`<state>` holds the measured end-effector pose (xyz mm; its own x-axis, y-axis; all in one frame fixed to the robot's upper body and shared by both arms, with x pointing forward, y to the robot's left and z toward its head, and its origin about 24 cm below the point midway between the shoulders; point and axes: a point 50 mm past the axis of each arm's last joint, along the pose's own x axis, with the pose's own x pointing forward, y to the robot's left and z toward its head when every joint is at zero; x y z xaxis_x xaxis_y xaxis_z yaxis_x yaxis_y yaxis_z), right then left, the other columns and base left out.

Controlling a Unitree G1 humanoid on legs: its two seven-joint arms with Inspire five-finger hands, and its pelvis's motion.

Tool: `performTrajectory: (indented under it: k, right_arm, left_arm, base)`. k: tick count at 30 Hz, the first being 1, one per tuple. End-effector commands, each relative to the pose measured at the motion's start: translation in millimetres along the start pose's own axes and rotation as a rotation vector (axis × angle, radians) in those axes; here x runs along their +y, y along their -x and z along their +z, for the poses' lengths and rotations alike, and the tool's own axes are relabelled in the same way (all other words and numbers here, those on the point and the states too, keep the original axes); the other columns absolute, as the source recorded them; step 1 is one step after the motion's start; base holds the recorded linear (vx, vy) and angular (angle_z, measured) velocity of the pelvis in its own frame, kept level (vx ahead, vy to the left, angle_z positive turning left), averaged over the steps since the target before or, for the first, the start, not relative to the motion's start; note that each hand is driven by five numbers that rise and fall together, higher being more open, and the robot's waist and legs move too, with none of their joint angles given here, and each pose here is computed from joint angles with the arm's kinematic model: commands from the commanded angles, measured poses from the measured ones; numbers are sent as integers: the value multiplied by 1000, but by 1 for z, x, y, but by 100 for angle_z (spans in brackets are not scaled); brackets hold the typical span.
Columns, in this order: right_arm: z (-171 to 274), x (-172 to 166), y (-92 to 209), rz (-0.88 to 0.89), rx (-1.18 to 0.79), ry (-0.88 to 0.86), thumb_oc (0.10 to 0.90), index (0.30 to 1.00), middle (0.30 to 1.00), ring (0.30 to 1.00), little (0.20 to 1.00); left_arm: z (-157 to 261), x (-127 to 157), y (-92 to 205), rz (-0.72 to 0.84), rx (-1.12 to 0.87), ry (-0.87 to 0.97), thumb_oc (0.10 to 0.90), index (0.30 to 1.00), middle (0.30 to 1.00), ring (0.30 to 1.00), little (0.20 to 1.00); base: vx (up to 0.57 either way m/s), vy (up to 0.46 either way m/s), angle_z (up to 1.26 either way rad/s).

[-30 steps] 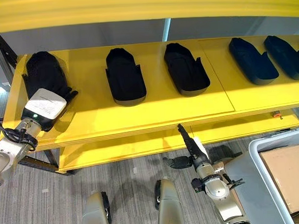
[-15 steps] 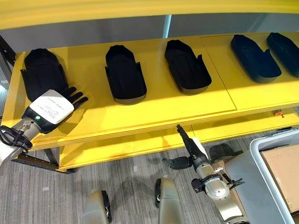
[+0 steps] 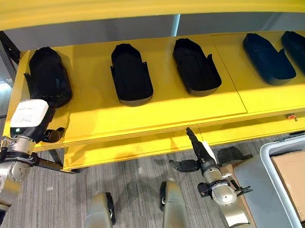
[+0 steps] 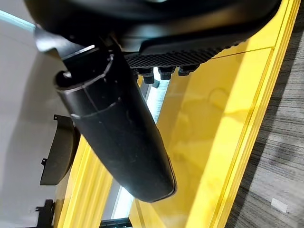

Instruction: Move parts from the plastic box to the shelf.

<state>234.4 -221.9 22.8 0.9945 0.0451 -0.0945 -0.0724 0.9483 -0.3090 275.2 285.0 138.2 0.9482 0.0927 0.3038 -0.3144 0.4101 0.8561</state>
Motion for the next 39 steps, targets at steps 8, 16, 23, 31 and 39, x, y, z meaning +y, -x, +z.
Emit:
performTrajectory:
  k: [8, 16, 23, 31, 39]
  right_arm:
    - [44, -8, -17, -41, -208, -14, 900, 1000, 1000, 1000, 1000]
    - [44, 1, -22, -11, -196, -11, 900, 1000, 1000, 1000, 1000]
    - [44, 8, -26, 20, -191, -5, 900, 1000, 1000, 1000, 1000]
    - [42, 11, -25, 33, -184, 1, 900, 1000, 1000, 1000, 1000]
    - [39, 14, -22, 42, -178, 7, 900, 1000, 1000, 1000, 1000]
  left_arm:
    - [41, 27, -37, 220, -109, 579, 900, 1000, 1000, 1000, 1000]
    - [73, 27, -70, 227, -158, 847, 900, 1000, 1000, 1000, 1000]
    - [91, 51, -101, 296, -170, 933, 900, 1000, 1000, 1000, 1000]
    - [91, 68, -121, 353, -116, 1020, 900, 1000, 1000, 1000, 1000]
    - [85, 85, -133, 438, -56, 1085, 900, 1000, 1000, 1000, 1000]
  base:
    - [0, 0, 0]
    - [2, 0, 0]
    - [7, -6, -2]
    - [0, 0, 0]
    - [0, 0, 0]
